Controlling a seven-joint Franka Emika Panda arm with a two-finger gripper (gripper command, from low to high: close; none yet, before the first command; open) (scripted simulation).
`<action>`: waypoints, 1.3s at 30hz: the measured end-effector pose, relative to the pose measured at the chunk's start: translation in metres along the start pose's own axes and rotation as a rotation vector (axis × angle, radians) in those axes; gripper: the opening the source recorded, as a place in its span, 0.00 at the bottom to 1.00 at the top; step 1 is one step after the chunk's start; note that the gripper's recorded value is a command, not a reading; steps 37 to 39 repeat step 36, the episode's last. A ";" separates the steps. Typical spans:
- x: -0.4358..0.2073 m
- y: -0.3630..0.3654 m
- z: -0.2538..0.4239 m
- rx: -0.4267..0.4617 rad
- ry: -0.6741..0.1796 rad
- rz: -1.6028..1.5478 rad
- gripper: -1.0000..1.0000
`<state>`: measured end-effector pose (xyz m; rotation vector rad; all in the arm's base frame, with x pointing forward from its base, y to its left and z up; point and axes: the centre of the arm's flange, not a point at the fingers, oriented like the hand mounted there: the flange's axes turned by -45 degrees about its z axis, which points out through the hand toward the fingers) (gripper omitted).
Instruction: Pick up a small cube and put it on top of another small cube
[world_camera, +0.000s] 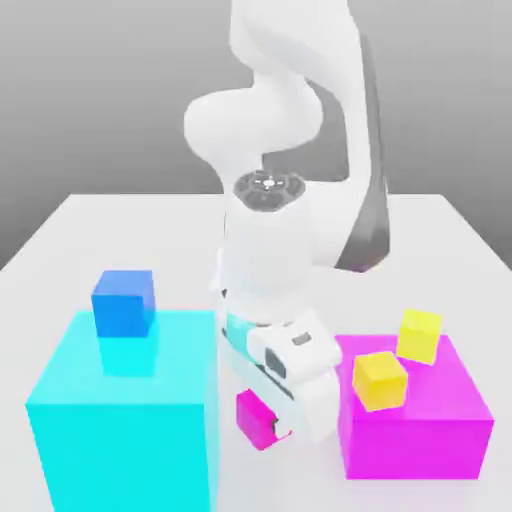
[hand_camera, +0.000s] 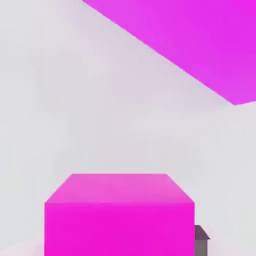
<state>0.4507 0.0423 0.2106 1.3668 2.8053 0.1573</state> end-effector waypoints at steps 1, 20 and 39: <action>0.005 0.013 -0.005 -0.026 0.019 -0.029 0.00; 0.089 0.076 -0.108 -0.044 0.129 -0.564 0.00; 0.107 0.041 -0.068 0.106 0.010 -0.737 1.00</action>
